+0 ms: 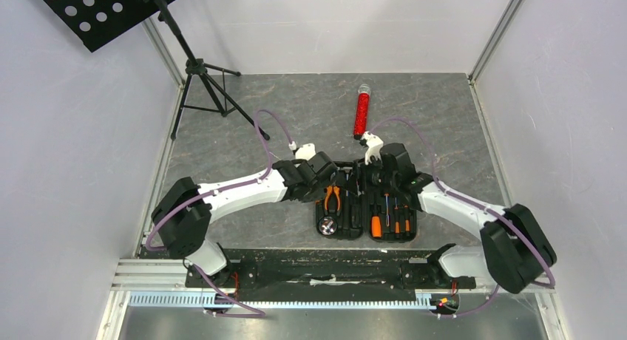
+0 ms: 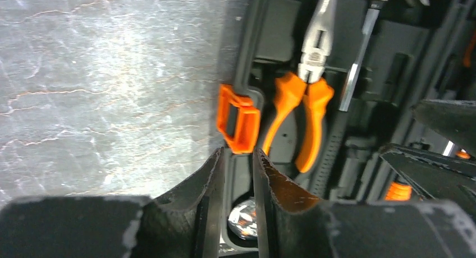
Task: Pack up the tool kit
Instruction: Place the pliers in the toolbox.
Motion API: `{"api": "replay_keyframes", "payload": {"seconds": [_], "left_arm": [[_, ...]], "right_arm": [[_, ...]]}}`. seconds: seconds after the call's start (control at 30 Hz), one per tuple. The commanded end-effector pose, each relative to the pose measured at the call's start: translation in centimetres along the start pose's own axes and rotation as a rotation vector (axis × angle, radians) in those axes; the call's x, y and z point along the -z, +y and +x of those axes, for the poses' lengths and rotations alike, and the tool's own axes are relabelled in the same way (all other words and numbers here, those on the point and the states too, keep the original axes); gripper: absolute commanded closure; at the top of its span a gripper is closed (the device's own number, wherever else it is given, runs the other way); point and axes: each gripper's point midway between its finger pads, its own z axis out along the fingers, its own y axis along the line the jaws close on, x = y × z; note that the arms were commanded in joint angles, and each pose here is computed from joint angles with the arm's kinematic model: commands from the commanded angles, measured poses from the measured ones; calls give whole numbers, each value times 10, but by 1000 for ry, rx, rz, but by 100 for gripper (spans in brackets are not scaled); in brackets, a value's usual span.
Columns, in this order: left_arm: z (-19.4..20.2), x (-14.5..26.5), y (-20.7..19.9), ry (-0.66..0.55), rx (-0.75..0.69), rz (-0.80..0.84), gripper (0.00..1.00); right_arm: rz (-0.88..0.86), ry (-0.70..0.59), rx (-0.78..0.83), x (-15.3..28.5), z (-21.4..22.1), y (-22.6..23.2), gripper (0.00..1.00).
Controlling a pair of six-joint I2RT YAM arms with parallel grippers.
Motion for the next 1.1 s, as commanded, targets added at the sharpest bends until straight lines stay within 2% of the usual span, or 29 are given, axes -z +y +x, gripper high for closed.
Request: {"api": "replay_keyframes", "payload": {"seconds": [0.0, 0.1, 0.47, 0.7, 0.8, 1.0, 1.07], "left_arm": [[-16, 0, 6, -41, 6, 34, 67], [-16, -4, 4, -39, 23, 72, 65], [-4, -17, -16, 31, 33, 186, 65], [1, -21, -18, 44, 41, 204, 67], [1, -19, -18, 44, 32, 206, 66], [-7, -8, -21, 19, 25, 232, 60], [-8, -6, -23, 17, 20, 243, 55]], "right_arm": [[-95, -42, 14, -18, -23, 21, 60], [-94, 9, 7, -29, -9, 18, 70], [-104, 154, -2, -53, 39, 14, 87], [-25, 254, 30, -59, 53, -1, 88], [15, 271, 69, -55, 42, -2, 87], [33, 170, 147, -39, -17, 13, 79], [45, 143, 166, -37, -32, 15, 79]]}}
